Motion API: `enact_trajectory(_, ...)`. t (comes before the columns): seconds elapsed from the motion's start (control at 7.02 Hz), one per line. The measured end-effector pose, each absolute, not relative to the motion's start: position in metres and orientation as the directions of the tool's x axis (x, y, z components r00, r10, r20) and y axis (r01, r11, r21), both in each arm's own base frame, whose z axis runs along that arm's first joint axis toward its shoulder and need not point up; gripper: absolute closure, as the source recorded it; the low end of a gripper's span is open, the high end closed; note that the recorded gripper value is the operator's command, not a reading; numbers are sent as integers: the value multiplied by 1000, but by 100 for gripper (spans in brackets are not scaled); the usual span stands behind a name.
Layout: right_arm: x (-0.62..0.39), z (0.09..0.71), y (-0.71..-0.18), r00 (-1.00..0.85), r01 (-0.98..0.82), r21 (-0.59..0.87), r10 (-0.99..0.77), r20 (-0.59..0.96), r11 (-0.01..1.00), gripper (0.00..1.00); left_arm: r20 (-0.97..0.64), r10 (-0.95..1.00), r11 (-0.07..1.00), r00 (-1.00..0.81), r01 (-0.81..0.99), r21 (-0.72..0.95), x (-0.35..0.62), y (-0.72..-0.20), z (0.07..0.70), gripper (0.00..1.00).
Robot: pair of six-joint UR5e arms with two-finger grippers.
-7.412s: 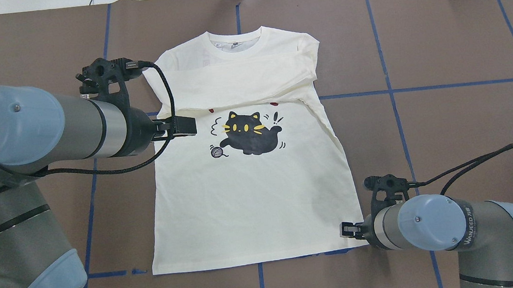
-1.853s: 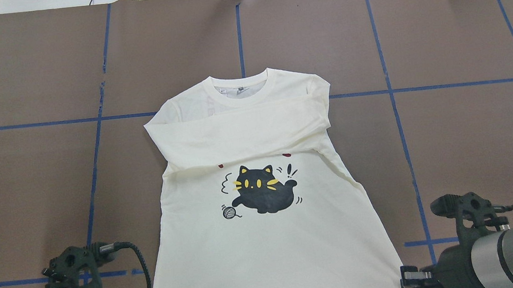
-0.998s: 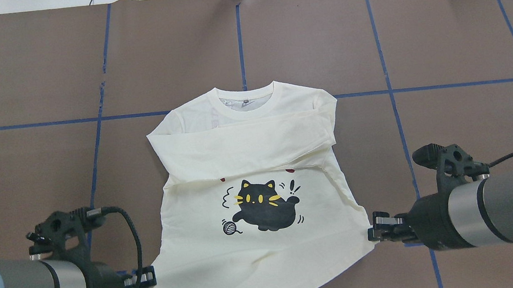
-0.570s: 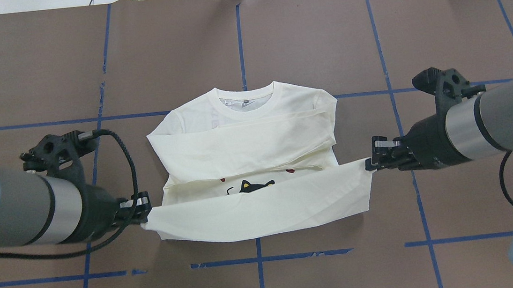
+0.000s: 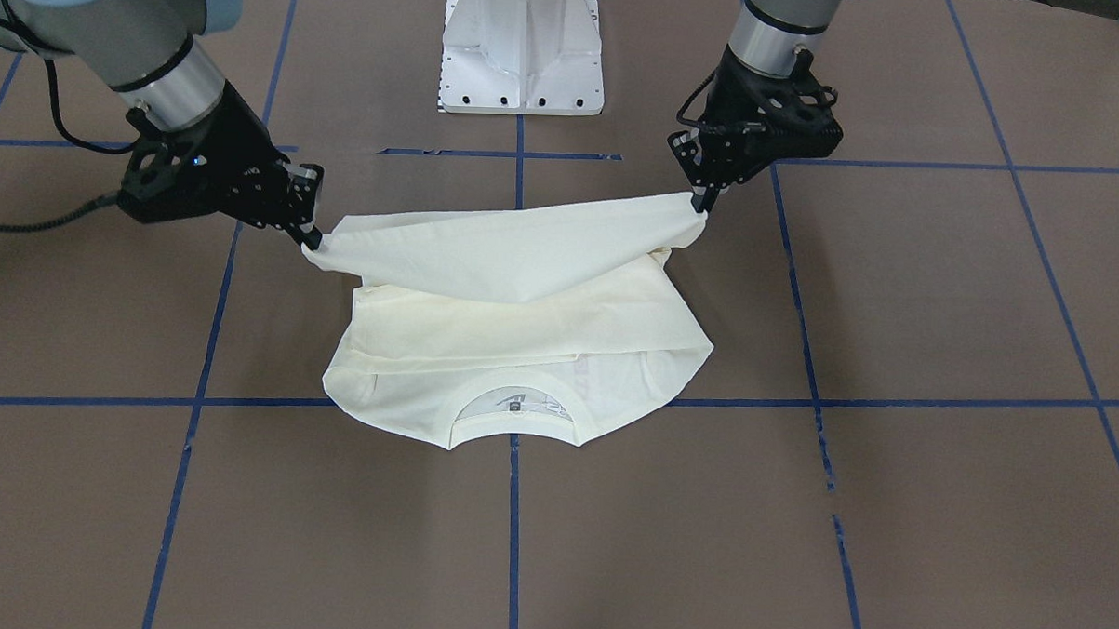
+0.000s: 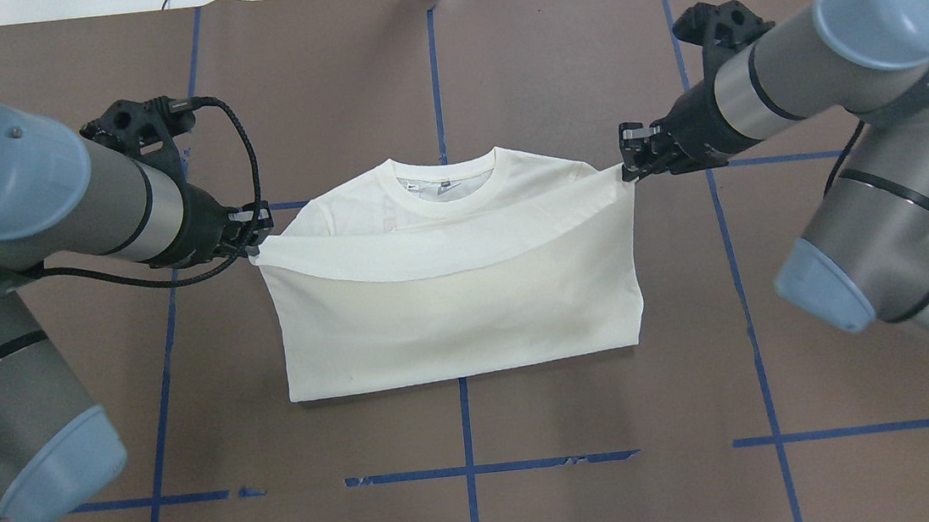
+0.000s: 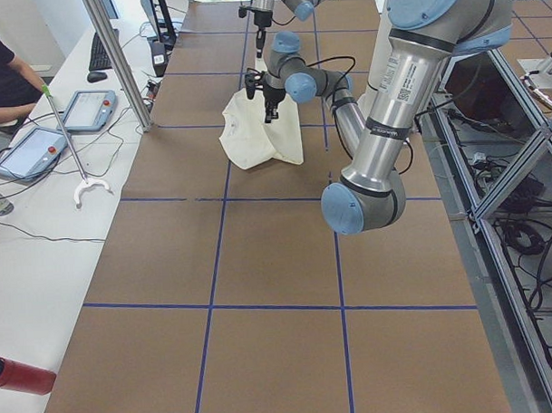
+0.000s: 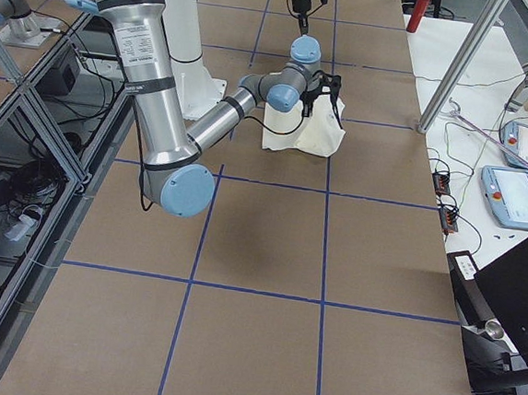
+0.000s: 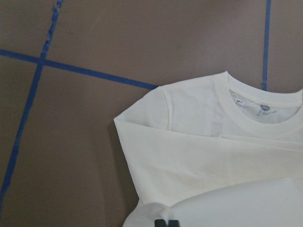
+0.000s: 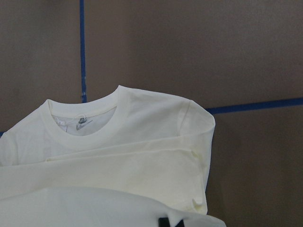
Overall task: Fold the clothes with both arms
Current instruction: 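Lift the hem with both grippers and fold it toward the collar, then lay the hem down near the collar and open both grippers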
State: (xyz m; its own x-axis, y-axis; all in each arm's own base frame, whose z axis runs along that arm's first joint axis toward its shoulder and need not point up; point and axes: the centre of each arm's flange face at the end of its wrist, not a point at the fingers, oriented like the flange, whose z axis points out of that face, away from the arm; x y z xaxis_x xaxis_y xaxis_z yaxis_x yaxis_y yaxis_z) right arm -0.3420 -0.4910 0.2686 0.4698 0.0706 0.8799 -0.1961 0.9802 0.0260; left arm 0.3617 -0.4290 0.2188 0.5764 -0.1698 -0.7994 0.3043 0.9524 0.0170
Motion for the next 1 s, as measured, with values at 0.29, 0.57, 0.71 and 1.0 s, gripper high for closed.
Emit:
enact_trajectory(0.29,-361,293,-554,535,-200,40,75,842,979,100,-792,-175,947,585,319,27,382,-465,254,100)
enact_trajectory(0.57,-372,312,-590,572,-203,29,95,815,979,100,-792,-177,947,584,321,25,407,-486,284,100)
enact_trajectory(0.71,-377,316,-597,577,-201,27,97,811,979,100,-788,-182,946,588,323,23,413,-491,292,100)
enact_trajectory(1.0,-389,312,-602,576,-197,31,90,812,980,100,-787,-214,939,579,343,-3,426,-502,289,100)
